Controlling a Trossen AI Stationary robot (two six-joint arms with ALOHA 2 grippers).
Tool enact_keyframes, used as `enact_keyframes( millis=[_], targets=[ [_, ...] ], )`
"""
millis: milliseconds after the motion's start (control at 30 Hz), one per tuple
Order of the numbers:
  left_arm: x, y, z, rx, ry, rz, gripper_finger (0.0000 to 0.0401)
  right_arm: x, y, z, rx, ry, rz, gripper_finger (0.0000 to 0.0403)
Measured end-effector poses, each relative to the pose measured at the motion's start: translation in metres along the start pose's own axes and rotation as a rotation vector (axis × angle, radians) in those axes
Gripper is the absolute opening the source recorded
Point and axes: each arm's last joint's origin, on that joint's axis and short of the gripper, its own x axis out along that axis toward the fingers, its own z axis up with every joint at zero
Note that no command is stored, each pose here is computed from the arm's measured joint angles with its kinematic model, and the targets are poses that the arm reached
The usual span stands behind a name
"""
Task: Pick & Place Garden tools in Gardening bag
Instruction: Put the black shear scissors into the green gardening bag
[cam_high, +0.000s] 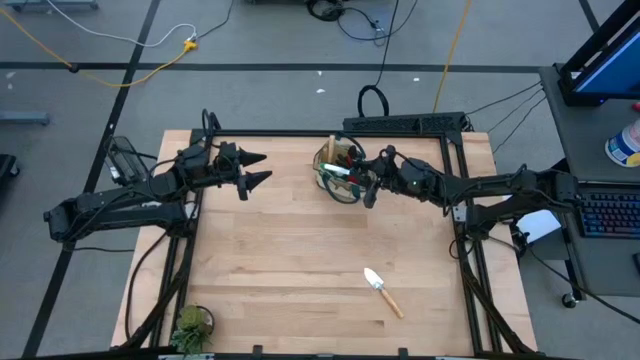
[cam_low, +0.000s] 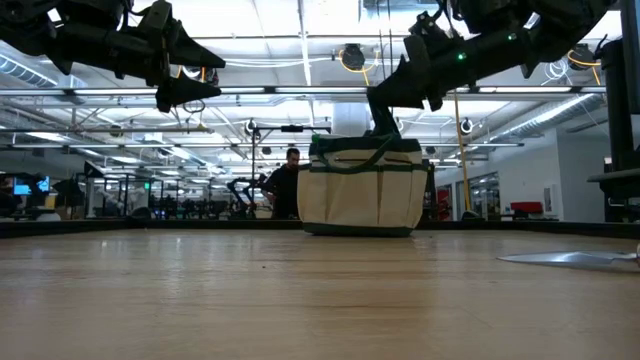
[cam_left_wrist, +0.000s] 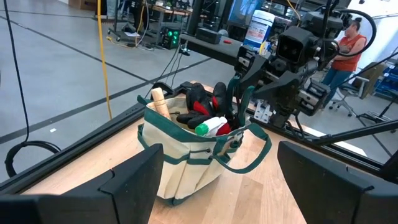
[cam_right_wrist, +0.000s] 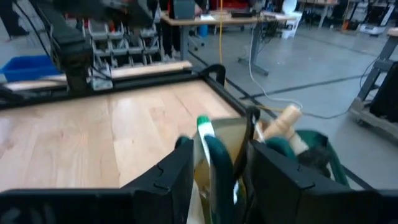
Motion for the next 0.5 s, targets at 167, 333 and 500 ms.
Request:
enact_keyframes(
  millis=[167,333,500],
  targets=[
    [0.0,0.0,0.0,0.009,0.0,0.0,0.0324,0.002,-0.002,-0.001,0.01,0.004,-0.008,0.0114],
    [0.0,0.0,0.0,0.012,0.0,0.0,0.0324,0.007,-0.002,-0.008,0.04,0.033,-0.014,0.006],
    [0.0,0.0,0.0,0.013,0.0,0.0,0.0324,0.011,-0.001,-0.012,0.038,0.046,0.013,0.0034]
  ],
)
